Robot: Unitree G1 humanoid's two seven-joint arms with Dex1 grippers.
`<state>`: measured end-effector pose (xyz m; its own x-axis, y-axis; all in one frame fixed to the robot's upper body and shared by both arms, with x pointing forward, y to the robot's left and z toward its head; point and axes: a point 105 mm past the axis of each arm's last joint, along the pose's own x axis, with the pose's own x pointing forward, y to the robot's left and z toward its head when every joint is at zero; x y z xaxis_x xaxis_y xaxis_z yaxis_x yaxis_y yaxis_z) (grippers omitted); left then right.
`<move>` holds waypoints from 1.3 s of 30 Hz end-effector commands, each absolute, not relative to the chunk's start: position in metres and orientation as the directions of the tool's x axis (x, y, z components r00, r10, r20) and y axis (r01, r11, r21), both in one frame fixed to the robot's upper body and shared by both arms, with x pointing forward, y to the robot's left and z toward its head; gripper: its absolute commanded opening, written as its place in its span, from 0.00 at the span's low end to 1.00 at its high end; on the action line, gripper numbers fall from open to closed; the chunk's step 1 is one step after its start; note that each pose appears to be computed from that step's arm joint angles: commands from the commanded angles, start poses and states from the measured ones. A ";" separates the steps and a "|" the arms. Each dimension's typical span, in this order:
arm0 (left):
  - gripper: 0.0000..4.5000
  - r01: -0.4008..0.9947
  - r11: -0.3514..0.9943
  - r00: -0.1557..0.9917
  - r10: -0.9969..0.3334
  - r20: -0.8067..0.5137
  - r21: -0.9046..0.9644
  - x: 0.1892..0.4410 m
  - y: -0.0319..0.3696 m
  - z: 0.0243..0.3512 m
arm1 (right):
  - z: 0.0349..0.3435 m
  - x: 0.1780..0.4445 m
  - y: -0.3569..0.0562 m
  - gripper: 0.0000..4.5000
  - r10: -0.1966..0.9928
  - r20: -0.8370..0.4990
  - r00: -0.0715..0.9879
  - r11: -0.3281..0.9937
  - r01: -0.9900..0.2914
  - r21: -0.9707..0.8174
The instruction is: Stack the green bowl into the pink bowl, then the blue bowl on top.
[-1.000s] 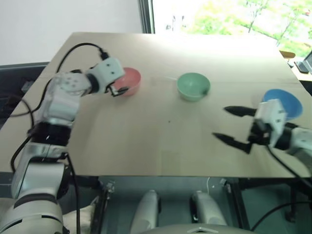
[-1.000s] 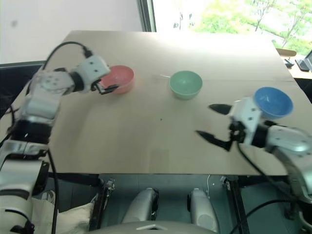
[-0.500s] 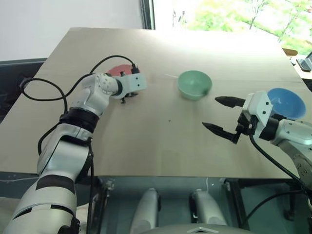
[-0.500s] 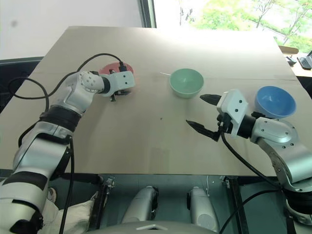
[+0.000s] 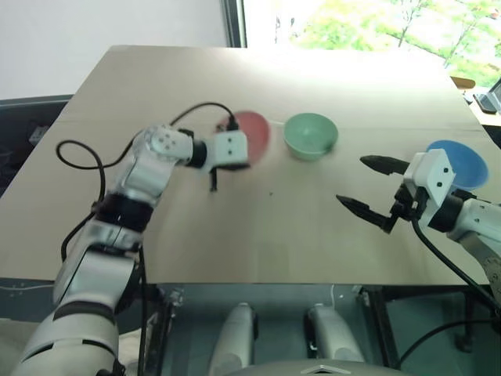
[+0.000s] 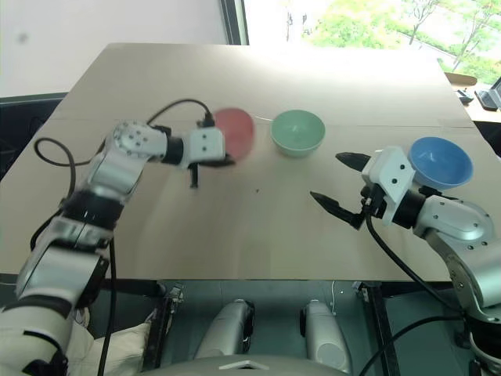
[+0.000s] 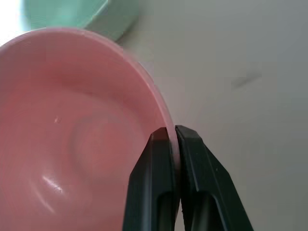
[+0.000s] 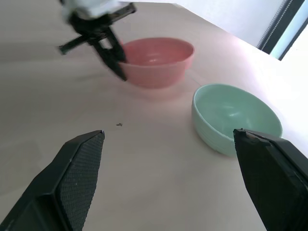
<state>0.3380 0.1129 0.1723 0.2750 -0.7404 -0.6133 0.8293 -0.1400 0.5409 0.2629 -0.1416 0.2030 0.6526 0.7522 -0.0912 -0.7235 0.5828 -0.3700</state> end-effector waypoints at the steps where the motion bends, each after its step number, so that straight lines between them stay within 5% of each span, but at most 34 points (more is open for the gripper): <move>1: 0.02 0.792 -0.284 0.161 -0.757 -0.633 0.541 0.307 0.112 0.177 | 0.215 0.257 -0.144 1.00 0.737 -0.056 0.673 0.597 -0.688 -0.413; 8: 0.02 0.743 -0.307 0.165 -0.777 -0.607 0.594 0.321 0.084 0.164 | 0.214 0.254 -0.148 1.00 0.703 -0.051 0.709 0.631 -0.656 -0.415; 11: 0.21 0.758 -0.304 0.129 -0.797 -0.590 0.577 0.323 0.076 0.162 | 0.210 0.253 -0.149 1.00 0.687 -0.059 0.725 0.642 -0.643 -0.417; 19: 0.95 0.790 -0.288 0.106 -0.805 -0.584 0.541 0.322 0.079 0.168 | 0.203 0.268 -0.153 1.00 0.658 -0.093 0.747 0.620 -0.607 -0.497; 22: 0.98 0.888 -0.066 0.144 -0.900 -0.412 0.454 0.323 0.096 0.203 | 0.198 0.308 -0.159 1.00 0.600 -0.138 0.788 0.518 -0.514 -0.683; 25: 0.98 0.884 0.154 0.216 -0.972 -0.092 0.441 0.322 0.118 0.236 | 0.190 0.344 -0.157 1.00 0.595 -0.184 0.782 0.381 -0.477 -0.792; 28: 0.98 0.887 0.270 0.343 -0.928 -0.144 0.374 0.322 0.153 0.224 | 0.182 0.375 -0.144 1.00 0.618 -0.223 0.754 0.251 -0.458 -0.853; 37: 0.98 0.893 0.377 0.417 -0.899 -0.135 0.245 0.296 0.192 0.215 | 0.155 0.417 -0.093 1.00 0.686 -0.372 0.625 -0.036 -0.482 -0.875; 39: 1.00 0.881 0.407 0.445 -0.886 -0.132 0.242 0.291 0.197 0.214 | 0.155 0.421 -0.083 0.87 0.696 -0.389 0.604 -0.075 -0.478 -0.875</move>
<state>0.2992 0.1948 0.2024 0.4253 -0.8911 -0.1583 0.8973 0.3922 0.2026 0.4182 -0.0921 0.1470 0.6206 0.6775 -0.3948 -0.5101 -0.0335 -0.8595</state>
